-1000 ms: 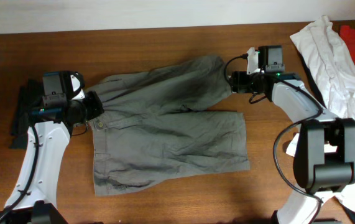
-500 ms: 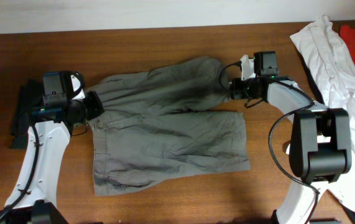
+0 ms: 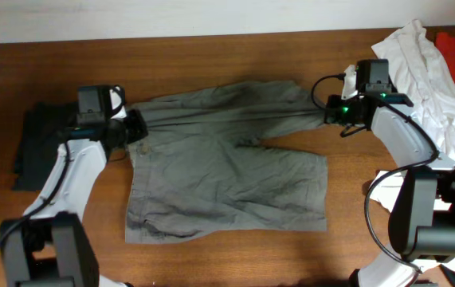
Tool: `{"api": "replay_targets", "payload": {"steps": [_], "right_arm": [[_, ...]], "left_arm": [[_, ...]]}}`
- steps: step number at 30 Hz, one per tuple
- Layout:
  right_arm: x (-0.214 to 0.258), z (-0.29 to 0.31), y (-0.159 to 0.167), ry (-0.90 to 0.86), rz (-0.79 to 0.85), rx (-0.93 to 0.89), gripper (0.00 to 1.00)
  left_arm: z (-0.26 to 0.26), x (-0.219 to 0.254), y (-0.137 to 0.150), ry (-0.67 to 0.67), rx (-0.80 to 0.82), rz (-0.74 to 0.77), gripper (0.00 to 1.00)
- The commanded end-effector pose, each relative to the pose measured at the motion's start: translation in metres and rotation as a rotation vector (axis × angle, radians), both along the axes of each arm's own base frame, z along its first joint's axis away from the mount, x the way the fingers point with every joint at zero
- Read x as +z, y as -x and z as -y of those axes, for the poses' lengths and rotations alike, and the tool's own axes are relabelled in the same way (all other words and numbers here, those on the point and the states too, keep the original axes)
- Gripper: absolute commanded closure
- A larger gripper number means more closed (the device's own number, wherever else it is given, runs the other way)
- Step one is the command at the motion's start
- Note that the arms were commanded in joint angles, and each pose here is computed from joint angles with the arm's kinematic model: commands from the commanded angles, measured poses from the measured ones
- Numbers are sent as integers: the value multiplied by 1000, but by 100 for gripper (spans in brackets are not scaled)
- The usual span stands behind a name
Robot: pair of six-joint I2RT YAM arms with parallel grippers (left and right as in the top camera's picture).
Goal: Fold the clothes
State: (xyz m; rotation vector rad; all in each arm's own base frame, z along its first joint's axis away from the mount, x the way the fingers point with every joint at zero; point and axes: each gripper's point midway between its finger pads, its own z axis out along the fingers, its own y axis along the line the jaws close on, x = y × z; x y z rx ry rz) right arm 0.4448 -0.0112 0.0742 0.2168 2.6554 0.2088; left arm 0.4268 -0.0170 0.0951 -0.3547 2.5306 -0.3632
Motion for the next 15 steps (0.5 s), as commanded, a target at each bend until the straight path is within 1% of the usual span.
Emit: {"api": "replay_targets", "payload": {"steps": [1, 4, 5, 6, 7, 8, 9, 11, 12, 14, 15], "right_arm": [[1, 46, 3, 129, -7, -135, 93], [1, 66, 8, 192, -22, -268, 93], [2, 72, 10, 210, -24, -306, 91], [3, 76, 11, 223, -24, -324, 85], [3, 78, 11, 224, -25, -330, 73], [2, 78, 12, 225, -27, -332, 67], [2, 80, 13, 224, -34, -336, 67], [0, 82, 17, 220, -47, -339, 55], [-1, 81, 18, 211, -55, -336, 45], [-3, 79, 23, 205, -77, -330, 36], [-5, 77, 26, 201, -94, -326, 34]], "left_arm": [[-14, -7, -17, -78, 31, 39, 99], [-12, -6, -29, -83, 30, 84, 100], [-16, -7, -32, -98, 41, 92, 99], [-18, -6, -33, -110, 51, 97, 99], [-22, -5, -34, -125, 62, 102, 98], [-24, -5, -34, -138, 72, 102, 91], [-28, -5, -34, -155, 84, 101, 79], [-33, -8, -30, -180, 102, 80, 49], [-34, -11, -27, -186, 104, 62, 39], [-34, -19, -17, -185, 99, 10, 29], [-34, -24, -8, -185, 95, -31, 25]]}}
